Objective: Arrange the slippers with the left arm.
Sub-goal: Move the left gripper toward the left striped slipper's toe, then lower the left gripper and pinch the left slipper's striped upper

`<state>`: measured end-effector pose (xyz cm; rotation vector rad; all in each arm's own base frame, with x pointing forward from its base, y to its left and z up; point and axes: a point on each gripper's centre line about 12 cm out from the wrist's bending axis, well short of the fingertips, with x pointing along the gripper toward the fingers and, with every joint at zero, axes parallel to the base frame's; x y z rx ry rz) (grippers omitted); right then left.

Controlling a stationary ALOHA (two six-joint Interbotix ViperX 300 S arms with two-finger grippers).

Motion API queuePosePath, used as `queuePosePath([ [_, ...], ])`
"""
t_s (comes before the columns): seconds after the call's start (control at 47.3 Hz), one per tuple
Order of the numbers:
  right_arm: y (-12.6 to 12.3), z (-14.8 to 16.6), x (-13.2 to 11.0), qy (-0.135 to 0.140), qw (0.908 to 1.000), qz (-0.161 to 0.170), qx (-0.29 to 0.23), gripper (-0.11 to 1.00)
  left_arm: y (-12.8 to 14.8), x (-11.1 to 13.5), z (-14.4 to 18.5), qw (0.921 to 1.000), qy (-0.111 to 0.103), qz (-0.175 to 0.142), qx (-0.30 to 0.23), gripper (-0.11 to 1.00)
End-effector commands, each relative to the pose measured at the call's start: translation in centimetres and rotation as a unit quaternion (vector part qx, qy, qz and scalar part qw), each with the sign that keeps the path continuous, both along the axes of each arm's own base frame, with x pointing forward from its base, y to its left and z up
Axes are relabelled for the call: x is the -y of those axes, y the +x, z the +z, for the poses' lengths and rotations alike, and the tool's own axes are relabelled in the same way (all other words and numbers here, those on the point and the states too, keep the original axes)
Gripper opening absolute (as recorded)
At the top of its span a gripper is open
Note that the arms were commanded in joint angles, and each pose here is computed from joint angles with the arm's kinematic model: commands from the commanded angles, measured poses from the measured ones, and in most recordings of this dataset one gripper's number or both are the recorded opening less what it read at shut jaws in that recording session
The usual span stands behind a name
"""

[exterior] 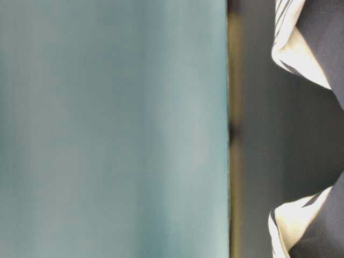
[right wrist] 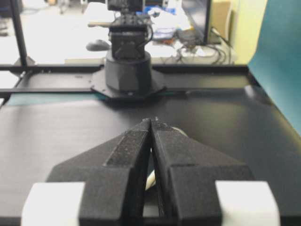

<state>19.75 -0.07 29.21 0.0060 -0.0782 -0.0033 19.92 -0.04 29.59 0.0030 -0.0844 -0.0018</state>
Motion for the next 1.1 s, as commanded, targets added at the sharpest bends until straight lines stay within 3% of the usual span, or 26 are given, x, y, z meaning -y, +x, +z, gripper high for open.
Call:
queuePosePath([
  [0.0, 0.3, 0.4, 0.1, -0.003, 1.0, -0.003, 0.002, 0.04, 0.3, 0.5, 0.4, 0.9998, 0.01, -0.013, -0.007, 0.05],
  [0.063, 0.3, -0.3, 0.3, -0.004, 0.9997, -0.007, -0.021, 0.09, 0.8, 0.4, 0.0, 0.9989, -0.004, -0.013, -0.044, 0.09],
  [0.106, 0.3, -0.9, 0.4, -0.006, 0.9989, -0.01, -0.045, 0.05, 1.3, 0.4, -0.6, 0.997, -0.013, -0.011, -0.075, 0.05],
  [0.148, 0.4, -1.7, 0.6, -0.005, 0.997, -0.015, -0.076, 0.01, 1.9, 0.2, -1.3, 0.9933, -0.023, -0.005, -0.113, 0.0],
  [0.254, 0.5, -2.9, 1.1, 0.001, 0.9923, -0.026, -0.121, 0.01, 3.4, -0.3, -2.8, 0.9802, -0.049, 0.013, -0.192, 0.0],
  [0.444, 0.5, -3.7, 1.1, 0.004, 0.989, -0.028, -0.145, 0.01, 5.4, -1.5, -3.6, 0.9629, -0.09, 0.044, -0.251, 0.0],
  [0.613, 0.3, -3.8, 1.1, 0.001, 0.9882, -0.028, -0.151, 0.01, 6.8, -2.3, -4.6, 0.9321, -0.144, 0.079, -0.323, 0.0],
  [0.761, 0.2, -3.5, 1.2, -0.001, 0.9894, -0.029, -0.142, 0.01, 8.1, -2.8, -5.1, 0.8993, -0.185, 0.108, -0.381, 0.04],
  [0.888, 0.1, -3.4, 1.3, 0.0, 0.9897, -0.031, -0.14, 0.01, 9.4, -3.1, -5.9, 0.8651, -0.202, 0.13, -0.441, 0.2],
  [0.952, 0.1, -3.4, 1.3, -0.001, 0.9897, -0.032, -0.139, 0.01, 10.3, -3.2, -6.4, 0.85, -0.203, 0.137, -0.466, 0.35],
  [1.079, 0.0, -3.5, 1.3, -0.001, 0.9897, -0.032, -0.139, 0.01, 12.1, -3.4, -7.7, 0.8281, -0.205, 0.147, -0.5, 0.72],
])
